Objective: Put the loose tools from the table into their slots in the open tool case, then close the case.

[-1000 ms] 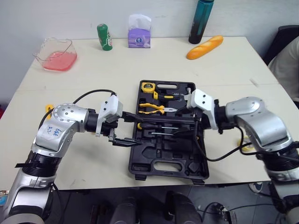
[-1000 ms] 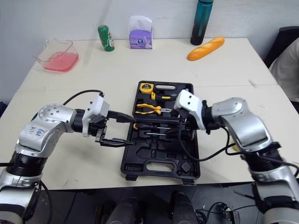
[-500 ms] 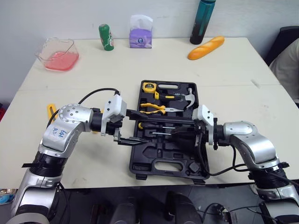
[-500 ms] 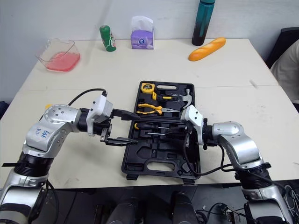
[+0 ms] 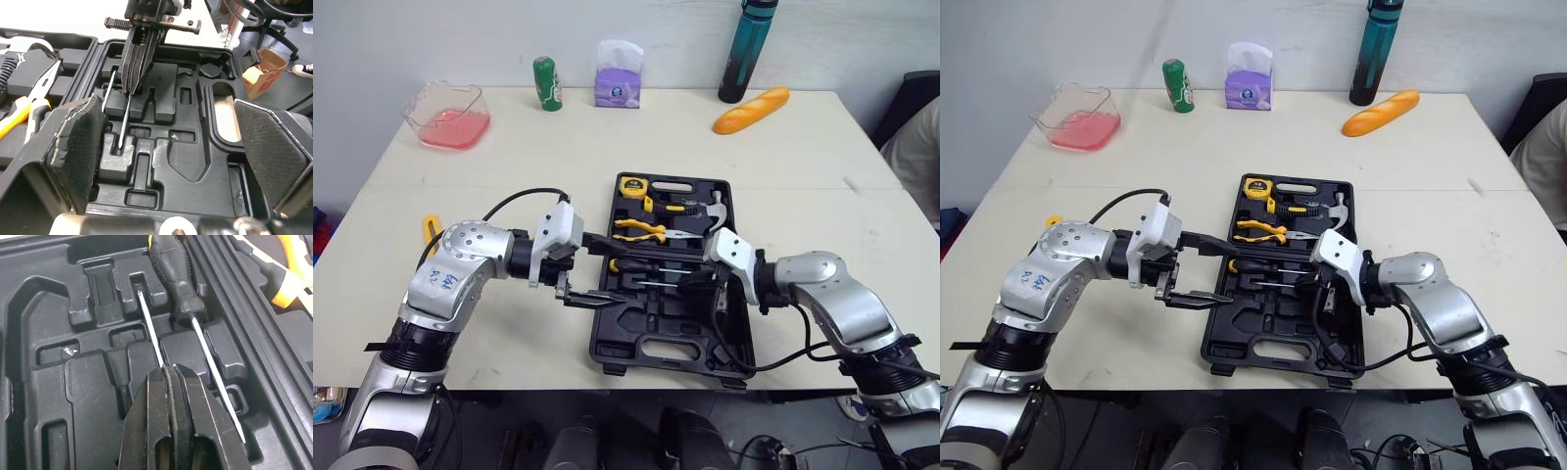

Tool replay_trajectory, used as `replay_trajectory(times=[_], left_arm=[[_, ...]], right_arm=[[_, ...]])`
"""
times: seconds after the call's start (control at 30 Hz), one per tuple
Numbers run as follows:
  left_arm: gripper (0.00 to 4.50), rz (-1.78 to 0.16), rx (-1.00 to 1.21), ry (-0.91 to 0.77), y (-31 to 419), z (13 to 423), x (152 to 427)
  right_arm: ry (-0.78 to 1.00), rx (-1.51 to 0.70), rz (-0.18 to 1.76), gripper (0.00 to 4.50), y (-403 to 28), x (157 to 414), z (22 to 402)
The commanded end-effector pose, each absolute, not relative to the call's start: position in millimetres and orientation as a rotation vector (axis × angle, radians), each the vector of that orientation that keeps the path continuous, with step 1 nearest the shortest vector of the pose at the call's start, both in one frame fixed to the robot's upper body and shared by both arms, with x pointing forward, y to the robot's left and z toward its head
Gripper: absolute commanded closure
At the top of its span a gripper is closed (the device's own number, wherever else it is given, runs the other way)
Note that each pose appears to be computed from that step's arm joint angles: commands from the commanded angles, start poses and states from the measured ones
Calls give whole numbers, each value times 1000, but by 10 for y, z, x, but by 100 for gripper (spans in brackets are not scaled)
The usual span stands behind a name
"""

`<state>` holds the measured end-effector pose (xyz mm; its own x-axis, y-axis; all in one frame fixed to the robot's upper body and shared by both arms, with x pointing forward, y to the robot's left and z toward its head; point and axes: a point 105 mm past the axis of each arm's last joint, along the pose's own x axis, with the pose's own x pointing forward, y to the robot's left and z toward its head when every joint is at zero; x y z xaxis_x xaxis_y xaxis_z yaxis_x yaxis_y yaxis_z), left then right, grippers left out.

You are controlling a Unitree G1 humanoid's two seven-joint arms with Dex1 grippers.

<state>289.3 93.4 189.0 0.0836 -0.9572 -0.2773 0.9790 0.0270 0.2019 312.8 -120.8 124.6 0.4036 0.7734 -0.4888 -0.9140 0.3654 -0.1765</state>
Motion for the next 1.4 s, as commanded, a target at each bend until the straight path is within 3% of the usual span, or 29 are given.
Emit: replay_trajectory(times=[0.03, 0.13, 0.23, 0.47, 0.5, 0.6, 0.73, 0.97, 1.1, 1.4], left_arm=[[0, -1396, 339, 61, 1044, 1881, 2934], [0, -1237, 233, 100, 1316, 1810, 2944], [0, -1053, 77, 130, 1759, 1758, 2890], [0, -526, -73, 211, 3091, 1592, 2436], [0, -463, -67, 228, 3250, 1570, 2346], [0, -275, -47, 298, 3783, 1487, 2070], [0, -60, -22, 336, 4270, 1448, 1953], [0, -95, -16, 342, 4128, 1437, 2059], [0, -233, 6, 311, 3651, 1540, 2276], [0, -350, 82, 336, 2722, 1608, 2700]], right_arm=[[306, -353, 1047, 441, -1278, 3117, 1344], [252, -263, 1054, 441, -1462, 2909, 1636], [214, -214, 916, 360, -1849, 2809, 1858], [313, -221, 513, 24, -3104, 2397, 1928], [328, -223, 459, 10, -3274, 2340, 1918], [364, -223, 302, 10, -3764, 2187, 1887], [389, -248, 223, 10, -4058, 2124, 1840], [377, -281, 242, 10, -4048, 2178, 1864], [315, -277, 374, 10, -3659, 2317, 1965], [124, -196, 884, 10, -2077, 2411, 2270]])
